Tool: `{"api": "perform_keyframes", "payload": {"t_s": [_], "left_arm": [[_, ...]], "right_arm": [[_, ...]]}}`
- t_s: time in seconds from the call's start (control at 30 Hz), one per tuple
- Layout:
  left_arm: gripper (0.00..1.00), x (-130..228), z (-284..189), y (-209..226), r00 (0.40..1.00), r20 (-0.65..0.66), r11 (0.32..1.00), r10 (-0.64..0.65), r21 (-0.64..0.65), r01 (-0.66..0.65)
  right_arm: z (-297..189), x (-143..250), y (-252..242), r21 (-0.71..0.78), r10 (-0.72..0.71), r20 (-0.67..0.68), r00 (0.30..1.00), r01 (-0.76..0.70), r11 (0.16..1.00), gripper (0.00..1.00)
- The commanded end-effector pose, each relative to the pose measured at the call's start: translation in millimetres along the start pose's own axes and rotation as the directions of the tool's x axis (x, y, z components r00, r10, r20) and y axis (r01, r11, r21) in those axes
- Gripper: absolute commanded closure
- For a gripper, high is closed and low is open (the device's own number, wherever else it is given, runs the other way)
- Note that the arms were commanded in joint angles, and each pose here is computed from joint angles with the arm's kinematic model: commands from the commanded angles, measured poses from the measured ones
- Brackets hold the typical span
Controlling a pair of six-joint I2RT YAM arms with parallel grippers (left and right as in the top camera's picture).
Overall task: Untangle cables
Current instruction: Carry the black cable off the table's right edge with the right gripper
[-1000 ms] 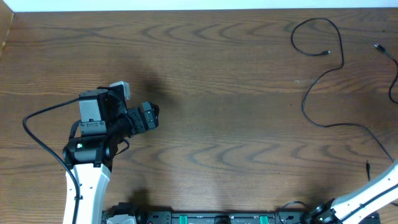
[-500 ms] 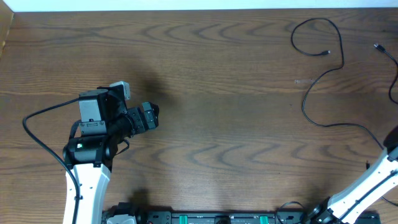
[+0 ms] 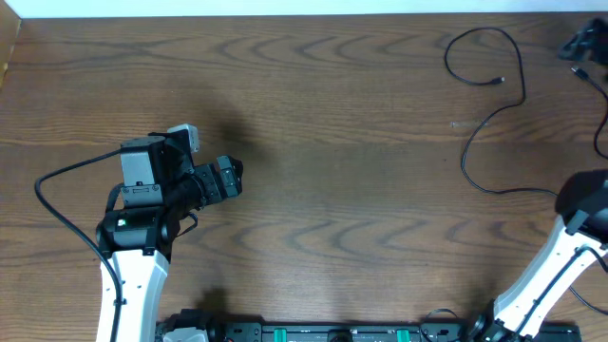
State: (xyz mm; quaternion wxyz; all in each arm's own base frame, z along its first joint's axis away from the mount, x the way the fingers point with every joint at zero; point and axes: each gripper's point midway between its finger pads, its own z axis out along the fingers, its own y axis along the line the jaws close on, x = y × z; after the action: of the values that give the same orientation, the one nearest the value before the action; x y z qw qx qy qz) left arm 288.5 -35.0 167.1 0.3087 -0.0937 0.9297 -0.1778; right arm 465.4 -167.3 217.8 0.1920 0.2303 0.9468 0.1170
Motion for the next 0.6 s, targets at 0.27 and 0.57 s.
{"api": "perform_keyframes", "payload": {"t_s": [0.27,0.57], "left_arm": [[0.02,-3,-2,-1,1.000,0.004,1.000,0.008,0.007,-0.008],[0.02,-3,-2,-1,1.000,0.004,1.000,0.008,0.007,-0.008]], "right_arm": [[105,46,18,0.189,0.198,-0.123,0.972,-0.173,0.967,0.09],[161,89,20,0.287,0.264,-0.164,0.951,-0.210,0.935,0.27]]}}
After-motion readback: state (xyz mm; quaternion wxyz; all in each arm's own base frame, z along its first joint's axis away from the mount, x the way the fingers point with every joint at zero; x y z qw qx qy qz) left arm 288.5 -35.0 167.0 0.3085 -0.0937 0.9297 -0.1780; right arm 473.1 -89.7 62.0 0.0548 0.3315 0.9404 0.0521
